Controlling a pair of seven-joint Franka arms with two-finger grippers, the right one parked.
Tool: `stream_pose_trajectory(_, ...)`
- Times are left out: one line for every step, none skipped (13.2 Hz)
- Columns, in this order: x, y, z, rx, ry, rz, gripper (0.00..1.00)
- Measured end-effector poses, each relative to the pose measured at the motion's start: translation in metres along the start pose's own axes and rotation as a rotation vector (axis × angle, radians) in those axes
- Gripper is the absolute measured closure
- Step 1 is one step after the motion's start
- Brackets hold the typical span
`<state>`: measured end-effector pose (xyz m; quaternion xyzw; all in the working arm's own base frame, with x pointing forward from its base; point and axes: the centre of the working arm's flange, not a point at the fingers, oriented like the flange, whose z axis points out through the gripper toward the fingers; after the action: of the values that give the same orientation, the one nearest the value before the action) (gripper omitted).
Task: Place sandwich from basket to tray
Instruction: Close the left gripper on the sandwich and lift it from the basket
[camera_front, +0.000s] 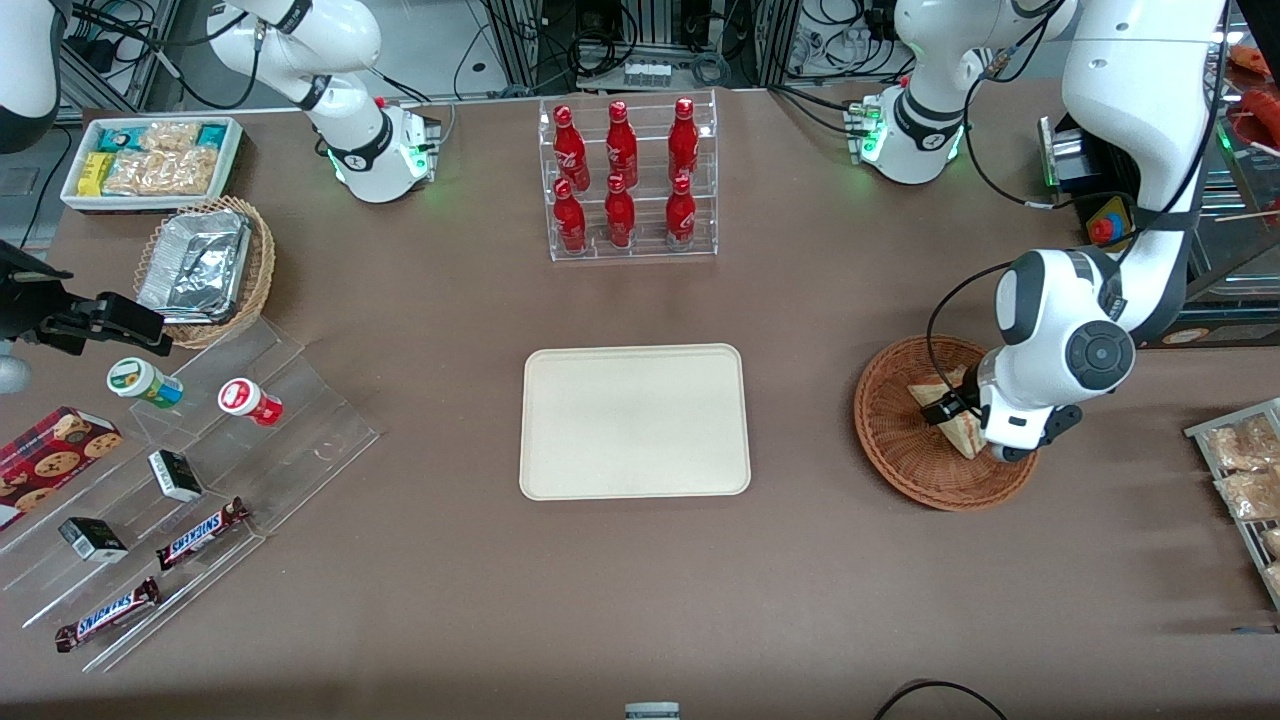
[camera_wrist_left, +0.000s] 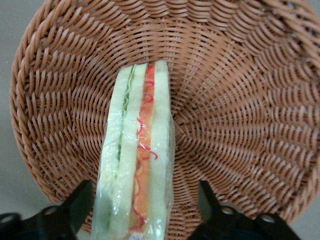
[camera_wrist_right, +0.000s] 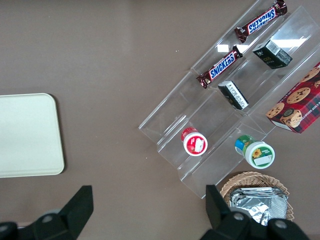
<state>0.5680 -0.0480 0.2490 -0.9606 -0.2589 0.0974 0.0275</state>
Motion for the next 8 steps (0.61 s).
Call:
stream_pose_trajectory(0.000,0.000,0.002,0.004,-0.003,0.001,0.25)
stream_pose_trajectory(0.000,0.000,0.004,0.005,-0.004,0.001,0.38)
stream_pose_trajectory(0.000,0.000,0.004,0.006,-0.005,0.002,0.48)
stream_pose_trajectory(0.000,0.000,0.004,0.006,-0.004,0.002,0.58)
stream_pose_trajectory(0.000,0.000,0.004,0.006,-0.004,0.003,0.66)
stream_pose_trajectory(-0.001,0.001,0.003,0.007,-0.004,0.006,0.69)
stream_pose_trajectory(-0.004,0.005,0.001,0.008,-0.002,0.014,0.71)
stream_pose_trajectory(-0.010,0.014,-0.005,0.011,0.001,0.033,0.73)
